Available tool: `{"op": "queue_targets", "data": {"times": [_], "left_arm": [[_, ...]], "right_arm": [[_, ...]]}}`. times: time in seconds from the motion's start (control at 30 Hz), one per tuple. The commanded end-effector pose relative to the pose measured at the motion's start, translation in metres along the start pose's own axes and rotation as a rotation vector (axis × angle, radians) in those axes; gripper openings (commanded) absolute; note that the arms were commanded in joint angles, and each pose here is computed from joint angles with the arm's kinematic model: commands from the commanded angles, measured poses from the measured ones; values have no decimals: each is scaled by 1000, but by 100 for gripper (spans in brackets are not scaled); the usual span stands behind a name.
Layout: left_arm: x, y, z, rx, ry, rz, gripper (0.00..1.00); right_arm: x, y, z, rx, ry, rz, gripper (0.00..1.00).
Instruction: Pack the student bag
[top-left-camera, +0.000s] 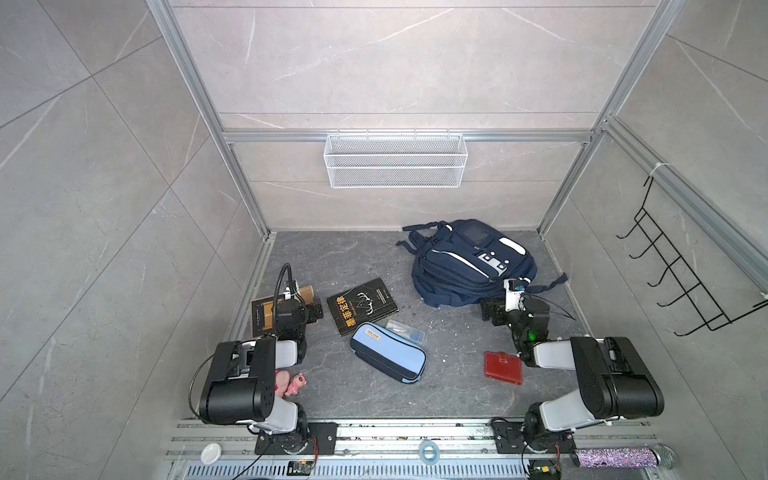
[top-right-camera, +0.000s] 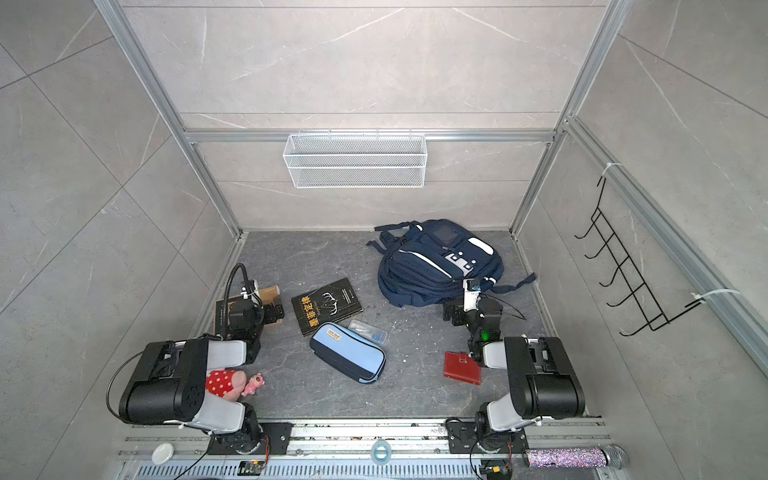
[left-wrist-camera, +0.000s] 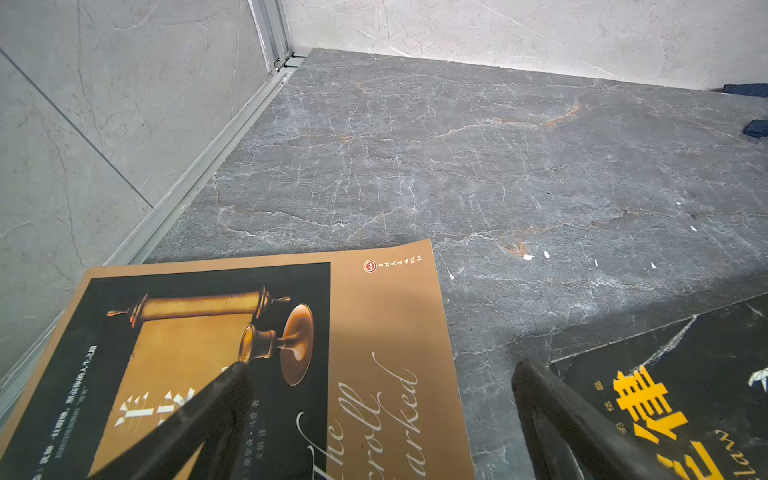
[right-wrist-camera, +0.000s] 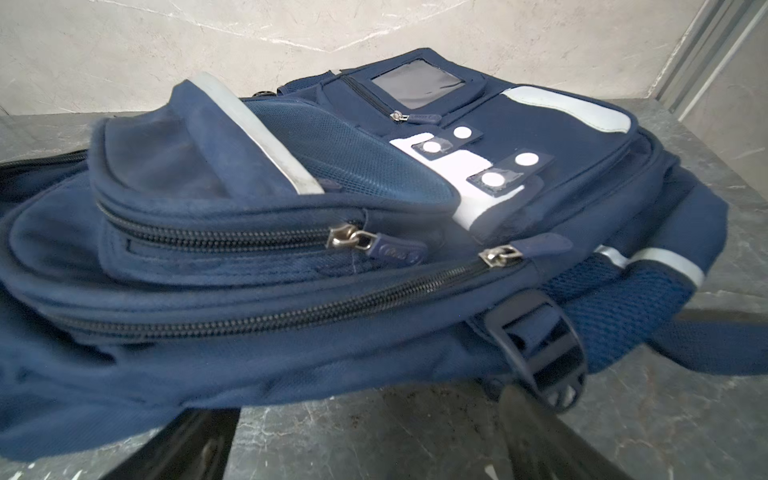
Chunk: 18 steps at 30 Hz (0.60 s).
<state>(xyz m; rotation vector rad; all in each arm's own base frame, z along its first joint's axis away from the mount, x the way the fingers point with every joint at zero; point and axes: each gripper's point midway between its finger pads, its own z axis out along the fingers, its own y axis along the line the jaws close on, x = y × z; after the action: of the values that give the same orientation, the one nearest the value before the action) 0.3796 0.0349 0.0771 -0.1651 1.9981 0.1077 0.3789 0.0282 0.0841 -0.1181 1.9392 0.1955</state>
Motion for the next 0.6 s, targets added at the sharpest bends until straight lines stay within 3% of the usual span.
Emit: {"op": "queue_targets", "data": {"times": [0.0,0.57], "left_arm": [[-10,-1,0,11,-44,21,100],[-9,-1,0,10,-43,21,100]], "right_arm": [[-14,6,0,-27,-57,-21,100],[-15,5,0,-26,-59,-20,100]]}}
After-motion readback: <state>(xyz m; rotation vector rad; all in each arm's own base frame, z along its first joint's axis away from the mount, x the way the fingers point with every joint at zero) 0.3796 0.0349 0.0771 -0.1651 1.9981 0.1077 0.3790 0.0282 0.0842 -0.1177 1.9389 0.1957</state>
